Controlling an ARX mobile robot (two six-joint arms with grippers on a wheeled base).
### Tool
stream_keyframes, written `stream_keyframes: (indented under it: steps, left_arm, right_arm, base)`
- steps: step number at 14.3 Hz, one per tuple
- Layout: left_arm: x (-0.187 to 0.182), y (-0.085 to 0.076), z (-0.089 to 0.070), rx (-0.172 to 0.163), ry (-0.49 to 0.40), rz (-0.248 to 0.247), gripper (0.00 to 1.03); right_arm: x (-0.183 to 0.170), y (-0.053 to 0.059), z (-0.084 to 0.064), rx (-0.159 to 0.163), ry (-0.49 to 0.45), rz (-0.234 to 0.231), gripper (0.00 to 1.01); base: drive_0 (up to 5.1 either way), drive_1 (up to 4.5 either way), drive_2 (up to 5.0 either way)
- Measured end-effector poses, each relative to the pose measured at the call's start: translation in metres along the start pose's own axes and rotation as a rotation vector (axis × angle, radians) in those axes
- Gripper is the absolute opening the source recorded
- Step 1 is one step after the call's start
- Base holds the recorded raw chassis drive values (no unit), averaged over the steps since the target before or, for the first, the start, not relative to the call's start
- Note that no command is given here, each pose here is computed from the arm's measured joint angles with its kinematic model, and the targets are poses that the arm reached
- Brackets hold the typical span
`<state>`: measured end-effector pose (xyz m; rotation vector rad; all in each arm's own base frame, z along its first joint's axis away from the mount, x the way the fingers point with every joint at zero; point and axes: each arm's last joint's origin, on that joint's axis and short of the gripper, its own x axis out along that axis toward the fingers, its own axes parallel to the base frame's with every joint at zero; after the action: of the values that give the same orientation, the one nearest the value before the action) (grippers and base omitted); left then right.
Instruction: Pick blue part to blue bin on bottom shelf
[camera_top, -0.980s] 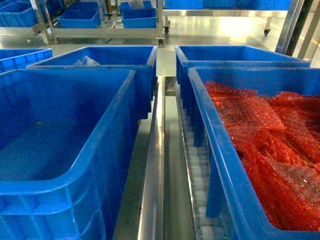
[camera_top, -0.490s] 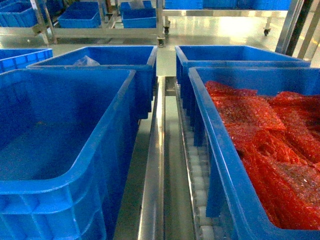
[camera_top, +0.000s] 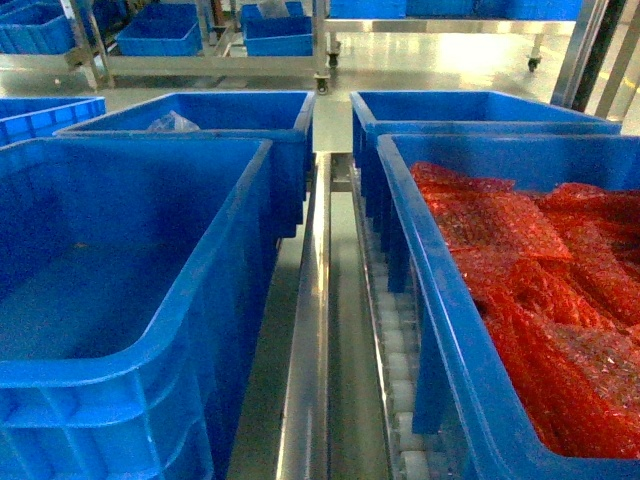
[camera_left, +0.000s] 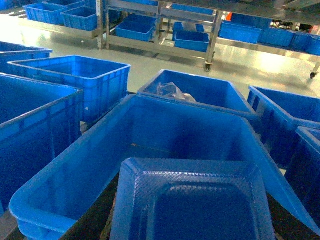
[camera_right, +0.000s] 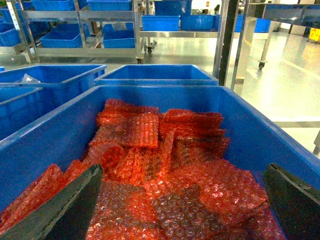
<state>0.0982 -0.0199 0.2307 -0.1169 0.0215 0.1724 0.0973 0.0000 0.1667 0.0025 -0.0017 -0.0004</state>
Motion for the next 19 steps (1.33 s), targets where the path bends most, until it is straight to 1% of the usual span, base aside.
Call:
stream_keyframes:
  steps: [6, 7, 8, 9, 10, 11, 12, 14, 15, 16, 17, 18, 19]
  left_arm:
    - [0.000, 0.000, 0.000, 0.000, 0.000, 0.000, 0.43]
    - [-0.001, 0.000, -0.002, 0.040, 0.050, 0.018, 0.43]
    - [0.000, -0.005, -0.006, 0.102, 0.112, 0.008, 0.43]
    - [0.005, -0.012, -0.002, 0.084, 0.091, -0.045, 0.43]
    - [0.025, -0.020, 0.014, 0.056, 0.057, -0.062, 0.43]
    - [0.046, -0.028, 0.023, 0.051, 0.032, -0.083, 0.43]
    - [0.067, -0.037, 0.025, 0.064, 0.030, -0.116, 0.43]
    - [0.107, -0.051, 0.015, 0.086, 0.089, -0.146, 0.43]
    - [0.116, -0.054, 0.009, 0.096, 0.119, -0.145, 0.44]
    - [0.121, -0.056, 0.005, 0.105, 0.141, -0.147, 0.48]
    - [0.126, -0.059, -0.006, 0.125, 0.195, -0.158, 0.59]
    - [0.126, -0.060, -0.007, 0.127, 0.201, -0.166, 0.72]
    - [0.125, -0.060, -0.002, 0.116, 0.172, -0.169, 0.84]
  right_arm:
    - [0.000, 0.000, 0.000, 0.000, 0.000, 0.000, 0.98]
    - [0.000, 0.000, 0.000, 0.000, 0.000, 0.000, 0.98]
    - [0.000, 0.000, 0.000, 0.000, 0.000, 0.000, 0.98]
    - [0.000, 0.000, 0.000, 0.000, 0.000, 0.000, 0.98]
    - [0.000, 0.000, 0.000, 0.000, 0.000, 0.000, 0.98]
    - [0.000, 0.000, 0.000, 0.000, 0.000, 0.000, 0.98]
    - [0.000, 0.000, 0.000, 0.000, 0.000, 0.000, 0.98]
    - [0.000, 0.000, 0.000, 0.000, 0.000, 0.000, 0.98]
    - [0.000, 0.000, 0.000, 0.000, 0.000, 0.000, 0.98]
    - [0.000, 0.000, 0.000, 0.000, 0.000, 0.000, 0.98]
    - [0.000, 0.000, 0.000, 0.000, 0.000, 0.000, 0.98]
    - [0.000, 0.000, 0.000, 0.000, 0.000, 0.000, 0.98]
    - [0.000, 0.000, 0.000, 0.000, 0.000, 0.000, 0.98]
  base:
    - [0.0, 0.00, 0.0]
    - [0.0, 0.00, 0.0]
    - [0.0, 0.00, 0.0]
    - [0.0, 0.00, 0.0]
    - [0.0, 0.00, 0.0]
    - [0.0, 0.00, 0.0]
    - [0.0, 0.00, 0.0]
    - [0.0, 0.00, 0.0]
    - [0.0, 0.00, 0.0]
    - [0.0, 0.00, 0.0]
    - [0.0, 0.00, 0.0]
    - [0.0, 0.00, 0.0]
    - [0.0, 0.00, 0.0]
